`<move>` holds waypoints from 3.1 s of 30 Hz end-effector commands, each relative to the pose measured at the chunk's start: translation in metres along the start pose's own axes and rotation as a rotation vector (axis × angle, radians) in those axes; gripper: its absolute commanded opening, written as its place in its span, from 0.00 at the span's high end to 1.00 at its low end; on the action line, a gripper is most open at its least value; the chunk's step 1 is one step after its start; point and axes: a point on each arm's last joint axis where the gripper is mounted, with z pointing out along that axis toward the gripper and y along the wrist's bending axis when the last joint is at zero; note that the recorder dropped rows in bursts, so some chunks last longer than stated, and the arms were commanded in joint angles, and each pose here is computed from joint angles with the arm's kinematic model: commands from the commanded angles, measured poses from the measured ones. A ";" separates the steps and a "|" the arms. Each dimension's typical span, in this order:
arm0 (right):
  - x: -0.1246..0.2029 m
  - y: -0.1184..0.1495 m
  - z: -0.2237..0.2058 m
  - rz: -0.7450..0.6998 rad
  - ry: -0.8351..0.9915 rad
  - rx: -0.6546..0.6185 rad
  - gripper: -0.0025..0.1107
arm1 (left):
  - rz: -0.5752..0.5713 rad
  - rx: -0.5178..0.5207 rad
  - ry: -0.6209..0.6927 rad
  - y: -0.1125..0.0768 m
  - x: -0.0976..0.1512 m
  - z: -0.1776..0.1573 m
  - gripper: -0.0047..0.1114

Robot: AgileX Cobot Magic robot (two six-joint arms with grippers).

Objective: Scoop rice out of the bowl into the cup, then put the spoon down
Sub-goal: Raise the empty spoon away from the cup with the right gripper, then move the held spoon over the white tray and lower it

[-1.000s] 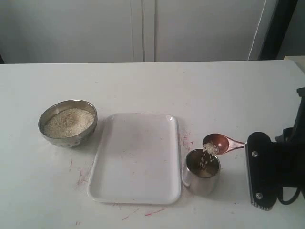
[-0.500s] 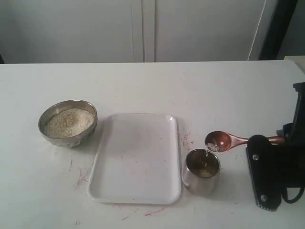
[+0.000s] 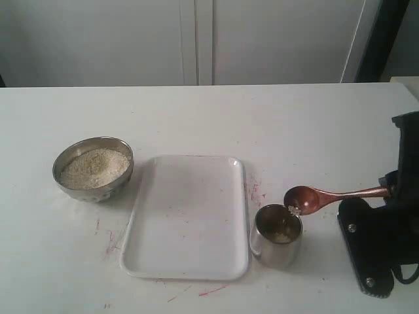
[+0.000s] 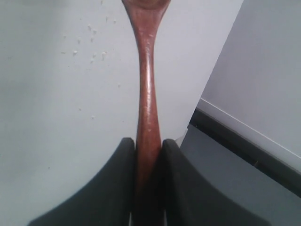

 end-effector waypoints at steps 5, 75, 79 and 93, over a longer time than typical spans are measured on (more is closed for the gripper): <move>0.001 -0.005 0.001 -0.071 0.004 0.066 0.98 | -0.010 0.008 -0.008 -0.001 -0.002 0.000 0.84; -0.225 -0.042 0.068 1.776 0.038 -0.281 0.98 | -0.010 0.008 -0.008 -0.001 -0.002 0.000 0.84; -0.229 -0.036 0.077 1.797 0.053 -0.254 0.98 | -0.010 0.008 -0.008 -0.001 -0.002 0.000 0.84; -0.235 -0.022 0.094 1.773 0.109 -0.203 0.98 | -0.010 0.008 -0.008 -0.001 -0.002 0.000 0.84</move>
